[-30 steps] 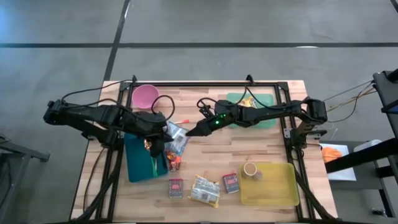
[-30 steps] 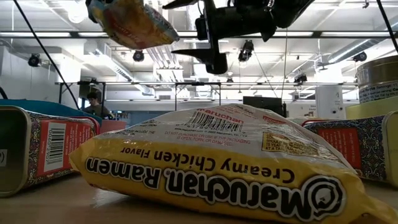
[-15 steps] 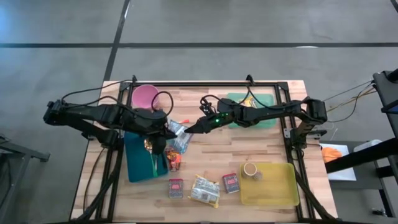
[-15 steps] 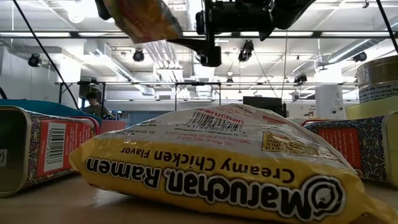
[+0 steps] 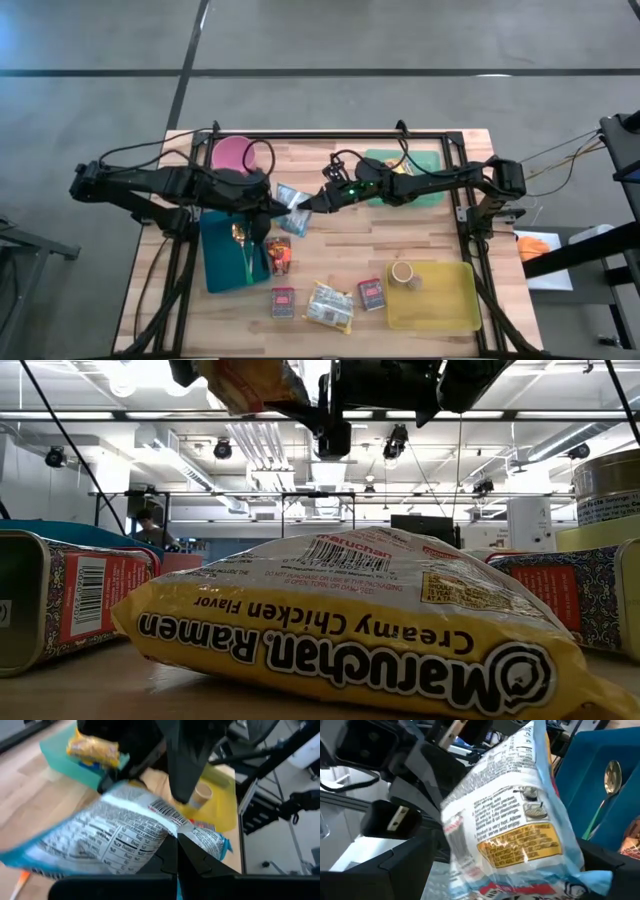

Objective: Pick & Place Food Item
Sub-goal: Put the light blue noodle pack into the green bin

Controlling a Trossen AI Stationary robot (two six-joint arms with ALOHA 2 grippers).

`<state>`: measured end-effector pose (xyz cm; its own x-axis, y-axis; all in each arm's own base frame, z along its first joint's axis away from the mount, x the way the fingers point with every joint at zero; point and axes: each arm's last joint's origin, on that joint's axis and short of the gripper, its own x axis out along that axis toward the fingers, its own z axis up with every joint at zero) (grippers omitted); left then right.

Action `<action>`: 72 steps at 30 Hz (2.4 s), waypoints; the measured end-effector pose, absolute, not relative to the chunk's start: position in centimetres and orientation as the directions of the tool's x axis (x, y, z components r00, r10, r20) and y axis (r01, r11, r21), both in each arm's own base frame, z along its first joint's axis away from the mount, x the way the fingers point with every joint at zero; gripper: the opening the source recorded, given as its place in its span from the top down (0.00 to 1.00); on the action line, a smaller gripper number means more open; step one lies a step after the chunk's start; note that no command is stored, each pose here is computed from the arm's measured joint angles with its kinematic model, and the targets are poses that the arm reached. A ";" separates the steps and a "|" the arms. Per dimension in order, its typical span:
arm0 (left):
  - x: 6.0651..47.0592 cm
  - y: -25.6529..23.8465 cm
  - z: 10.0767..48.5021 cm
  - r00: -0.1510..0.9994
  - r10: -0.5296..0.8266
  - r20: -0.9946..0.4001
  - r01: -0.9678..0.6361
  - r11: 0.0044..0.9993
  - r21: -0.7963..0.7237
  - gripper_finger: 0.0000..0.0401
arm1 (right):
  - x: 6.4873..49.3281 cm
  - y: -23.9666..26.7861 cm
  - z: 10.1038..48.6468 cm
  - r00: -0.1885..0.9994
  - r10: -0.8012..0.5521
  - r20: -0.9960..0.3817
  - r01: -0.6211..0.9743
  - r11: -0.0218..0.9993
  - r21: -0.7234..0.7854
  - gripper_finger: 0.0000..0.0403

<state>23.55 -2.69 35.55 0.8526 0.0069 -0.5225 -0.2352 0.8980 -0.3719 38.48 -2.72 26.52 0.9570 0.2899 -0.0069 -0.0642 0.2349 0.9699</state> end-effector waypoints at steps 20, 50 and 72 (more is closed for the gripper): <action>23.7 -2.4 35.8 0.865 0.028 -0.501 -0.247 0.894 -0.375 1.00 | 40.0 -2.6 25.4 0.950 0.270 0.155 -0.192 0.117 0.974 0.17; 23.4 -2.5 37.3 0.924 -0.006 -0.382 -0.201 0.843 -0.499 0.55 | 40.8 -2.9 26.2 0.939 0.243 0.245 -0.286 0.150 0.946 0.50; 21.8 -2.2 38.2 0.936 0.006 -0.352 -0.218 0.795 -0.566 0.36 | 40.9 -2.8 26.6 0.934 0.253 0.254 -0.298 0.154 0.942 0.50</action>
<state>21.82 -2.19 38.25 0.9362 0.0059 -0.3515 -0.2176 0.7951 -0.5662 40.91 -2.80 26.60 0.9336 0.2530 0.2538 -0.2979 0.1542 0.9421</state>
